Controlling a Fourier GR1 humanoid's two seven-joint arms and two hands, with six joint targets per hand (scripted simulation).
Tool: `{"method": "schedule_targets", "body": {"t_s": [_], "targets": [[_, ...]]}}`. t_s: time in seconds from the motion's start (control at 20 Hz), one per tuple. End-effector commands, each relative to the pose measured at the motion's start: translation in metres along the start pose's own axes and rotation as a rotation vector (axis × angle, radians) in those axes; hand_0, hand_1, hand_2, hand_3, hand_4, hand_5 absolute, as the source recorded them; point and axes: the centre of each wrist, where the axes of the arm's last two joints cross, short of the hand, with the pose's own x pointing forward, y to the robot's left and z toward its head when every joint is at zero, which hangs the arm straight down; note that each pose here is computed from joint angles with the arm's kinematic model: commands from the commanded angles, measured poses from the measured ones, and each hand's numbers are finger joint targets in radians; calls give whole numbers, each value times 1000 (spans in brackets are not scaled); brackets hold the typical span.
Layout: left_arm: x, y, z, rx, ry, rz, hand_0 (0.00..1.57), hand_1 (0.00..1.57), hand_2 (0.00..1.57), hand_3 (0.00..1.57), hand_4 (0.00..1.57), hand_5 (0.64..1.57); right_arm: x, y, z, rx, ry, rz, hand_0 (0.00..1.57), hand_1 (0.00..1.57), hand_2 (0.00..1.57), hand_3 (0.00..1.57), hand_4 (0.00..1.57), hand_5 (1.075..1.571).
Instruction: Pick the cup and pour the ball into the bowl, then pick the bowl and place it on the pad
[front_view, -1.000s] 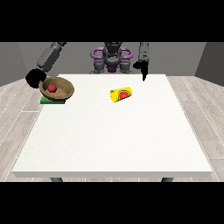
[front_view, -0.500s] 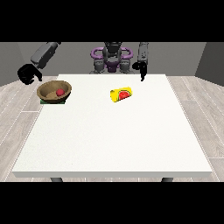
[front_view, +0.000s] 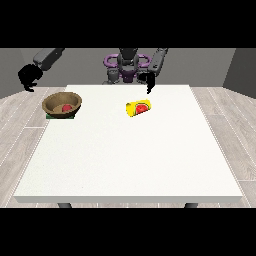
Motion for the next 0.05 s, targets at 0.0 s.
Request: {"method": "schedule_targets", "body": {"t_s": [0.0], "targets": [[10,-15,-3,13,-2,5,0,0,0,0,1216,1340,12,-28,3,37,-6,-7,0,0,582,754,713,1075]]}}
